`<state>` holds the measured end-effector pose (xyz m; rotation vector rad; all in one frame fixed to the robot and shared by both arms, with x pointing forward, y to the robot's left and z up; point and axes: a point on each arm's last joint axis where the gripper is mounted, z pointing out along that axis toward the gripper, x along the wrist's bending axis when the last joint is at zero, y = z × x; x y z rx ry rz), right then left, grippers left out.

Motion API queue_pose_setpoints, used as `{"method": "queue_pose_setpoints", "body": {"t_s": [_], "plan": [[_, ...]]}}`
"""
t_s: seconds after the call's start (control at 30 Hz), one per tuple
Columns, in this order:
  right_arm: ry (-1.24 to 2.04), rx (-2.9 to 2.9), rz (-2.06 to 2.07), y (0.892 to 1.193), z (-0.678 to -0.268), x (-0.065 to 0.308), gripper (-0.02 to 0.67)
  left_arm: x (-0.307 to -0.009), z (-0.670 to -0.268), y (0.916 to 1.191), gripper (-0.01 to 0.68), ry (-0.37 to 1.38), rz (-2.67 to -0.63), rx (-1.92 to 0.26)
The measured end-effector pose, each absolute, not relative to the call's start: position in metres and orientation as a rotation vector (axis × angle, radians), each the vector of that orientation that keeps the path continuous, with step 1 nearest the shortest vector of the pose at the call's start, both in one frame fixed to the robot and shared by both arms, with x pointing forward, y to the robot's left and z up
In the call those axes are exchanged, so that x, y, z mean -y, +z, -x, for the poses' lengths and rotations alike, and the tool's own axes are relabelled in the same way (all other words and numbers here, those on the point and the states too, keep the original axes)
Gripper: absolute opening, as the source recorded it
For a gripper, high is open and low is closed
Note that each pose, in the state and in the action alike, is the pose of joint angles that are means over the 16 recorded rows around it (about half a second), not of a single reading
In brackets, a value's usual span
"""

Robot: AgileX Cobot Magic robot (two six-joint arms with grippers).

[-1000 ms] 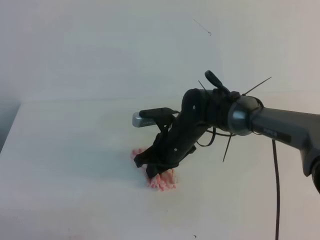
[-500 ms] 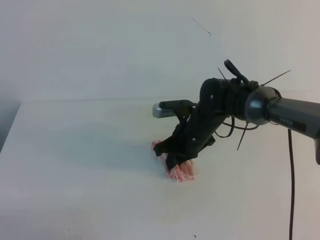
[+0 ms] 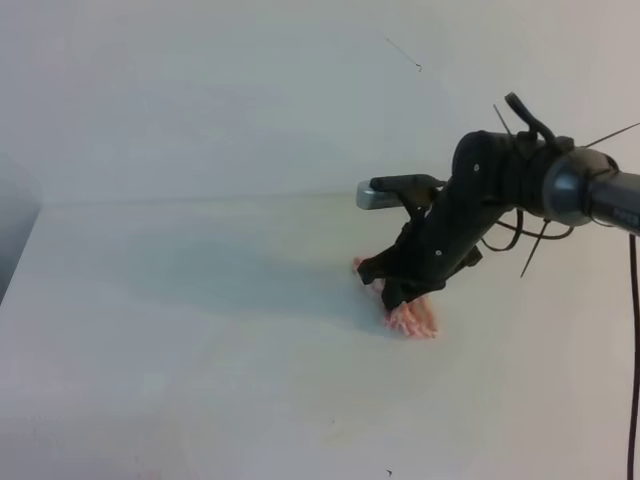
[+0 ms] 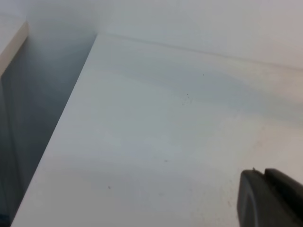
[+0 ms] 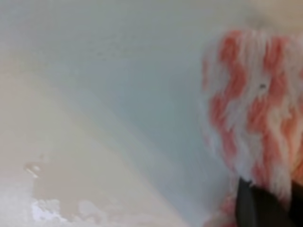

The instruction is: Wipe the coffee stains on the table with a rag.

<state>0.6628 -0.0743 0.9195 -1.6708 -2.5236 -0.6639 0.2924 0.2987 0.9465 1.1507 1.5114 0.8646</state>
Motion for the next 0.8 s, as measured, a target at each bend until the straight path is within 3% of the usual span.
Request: {"method": "queue_pose_setpoints", "body": {"t_s": [0.3, 0.8], "plan": [[-0.704, 2.489, 1.816, 0.935, -0.653, 0.122, 0.001, -0.299, -0.292, 0.947, 0.0, 0.865, -1.151, -1.511], [-0.753, 2.521, 1.976, 0.957, -0.595, 0.18, -0.001, -0.299, -0.292, 0.946, 0.001, 0.865, -1.151, -1.511]]}}
